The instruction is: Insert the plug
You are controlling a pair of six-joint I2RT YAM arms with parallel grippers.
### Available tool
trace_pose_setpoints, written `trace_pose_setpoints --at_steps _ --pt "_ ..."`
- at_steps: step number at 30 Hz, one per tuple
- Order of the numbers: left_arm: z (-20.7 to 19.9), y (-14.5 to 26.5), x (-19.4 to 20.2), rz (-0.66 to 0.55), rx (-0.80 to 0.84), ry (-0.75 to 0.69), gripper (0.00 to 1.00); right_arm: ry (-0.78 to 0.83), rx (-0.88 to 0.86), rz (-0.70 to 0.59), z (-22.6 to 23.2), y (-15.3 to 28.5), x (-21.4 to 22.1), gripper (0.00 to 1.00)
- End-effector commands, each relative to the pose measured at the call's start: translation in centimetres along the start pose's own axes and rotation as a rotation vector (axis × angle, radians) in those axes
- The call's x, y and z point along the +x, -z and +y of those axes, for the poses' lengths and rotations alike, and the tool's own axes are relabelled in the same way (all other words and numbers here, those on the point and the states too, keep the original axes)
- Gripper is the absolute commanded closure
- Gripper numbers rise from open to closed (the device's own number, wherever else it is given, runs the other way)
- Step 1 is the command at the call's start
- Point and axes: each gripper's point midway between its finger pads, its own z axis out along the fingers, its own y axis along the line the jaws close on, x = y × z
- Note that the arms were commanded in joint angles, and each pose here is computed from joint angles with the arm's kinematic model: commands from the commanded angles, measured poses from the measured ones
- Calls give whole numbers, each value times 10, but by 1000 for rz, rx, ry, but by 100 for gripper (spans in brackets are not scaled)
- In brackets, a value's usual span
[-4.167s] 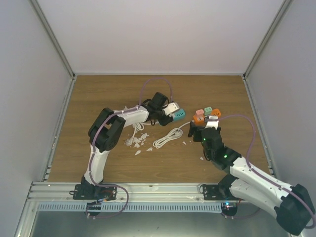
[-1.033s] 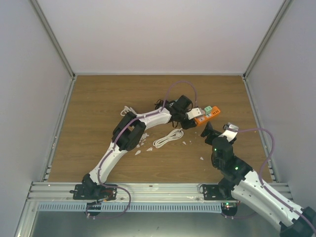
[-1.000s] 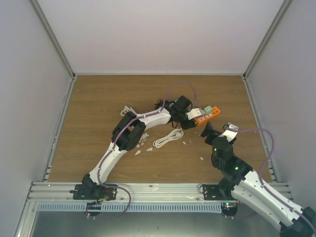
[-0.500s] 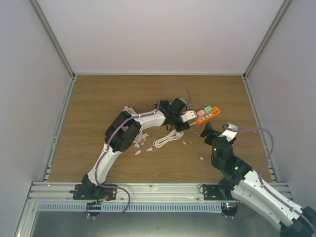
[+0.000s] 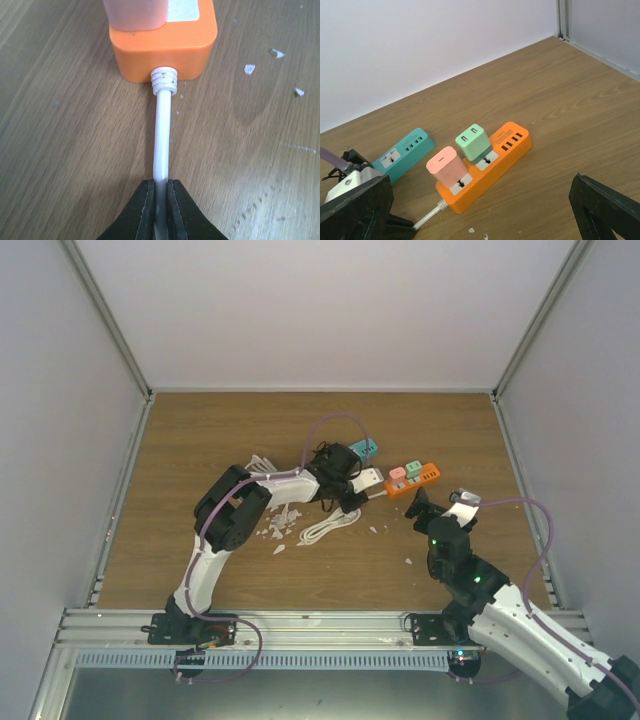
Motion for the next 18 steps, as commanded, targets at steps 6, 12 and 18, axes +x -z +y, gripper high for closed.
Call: trace_pose_setpoints --at_steps 6,12,18 --pt "26 29 44 39 -64 77 94 -24 -10 -19 3 -1 -5 0" --pt "63 47 60 30 -137 177 94 -16 -15 -11 6 -3 -4 0" --pt "83 58 71 11 -150 281 94 -11 -16 -9 6 -3 -3 0"
